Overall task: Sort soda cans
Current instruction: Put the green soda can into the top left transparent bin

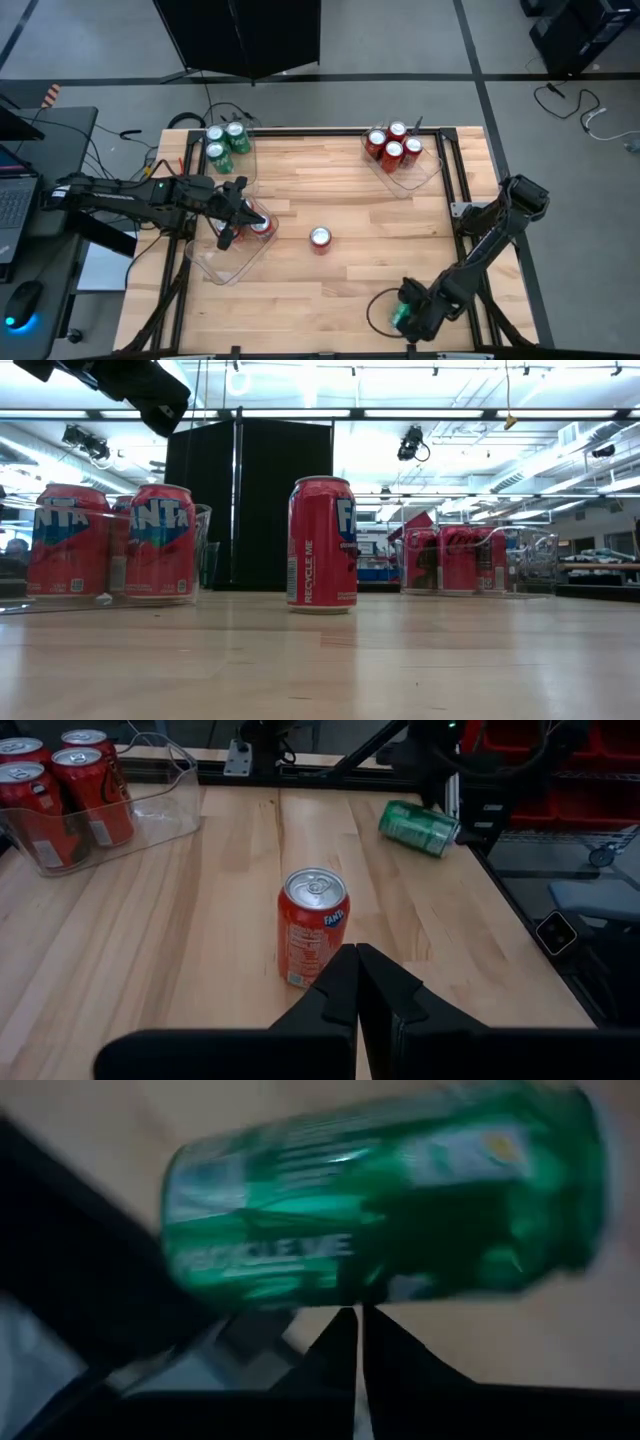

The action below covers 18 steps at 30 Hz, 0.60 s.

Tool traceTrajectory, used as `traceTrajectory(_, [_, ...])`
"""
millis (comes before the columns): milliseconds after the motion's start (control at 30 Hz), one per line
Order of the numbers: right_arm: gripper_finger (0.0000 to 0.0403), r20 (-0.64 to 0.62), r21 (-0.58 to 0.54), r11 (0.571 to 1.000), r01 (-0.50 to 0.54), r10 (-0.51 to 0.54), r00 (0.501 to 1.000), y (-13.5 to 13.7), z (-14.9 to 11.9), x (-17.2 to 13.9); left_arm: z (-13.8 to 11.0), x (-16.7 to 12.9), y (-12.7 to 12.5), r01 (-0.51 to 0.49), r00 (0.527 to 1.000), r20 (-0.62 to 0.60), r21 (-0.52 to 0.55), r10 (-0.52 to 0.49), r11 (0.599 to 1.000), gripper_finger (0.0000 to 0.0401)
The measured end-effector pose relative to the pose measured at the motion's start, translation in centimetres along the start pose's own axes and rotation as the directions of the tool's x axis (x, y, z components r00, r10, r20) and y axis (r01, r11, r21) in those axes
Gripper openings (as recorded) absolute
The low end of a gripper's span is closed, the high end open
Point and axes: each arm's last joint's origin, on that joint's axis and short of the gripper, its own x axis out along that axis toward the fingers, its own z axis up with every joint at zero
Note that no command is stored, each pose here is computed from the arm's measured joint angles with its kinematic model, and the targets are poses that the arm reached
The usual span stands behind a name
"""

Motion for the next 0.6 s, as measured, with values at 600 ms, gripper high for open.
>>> traceTrajectory(600, [0.0123,0.223,0.048,0.999,-0.022,0.011,0.975,1.9,7.6,-3.8,0.0,0.0,0.0,0.000,1.000,0.001,-0.003,0.000,1.000,0.0007])
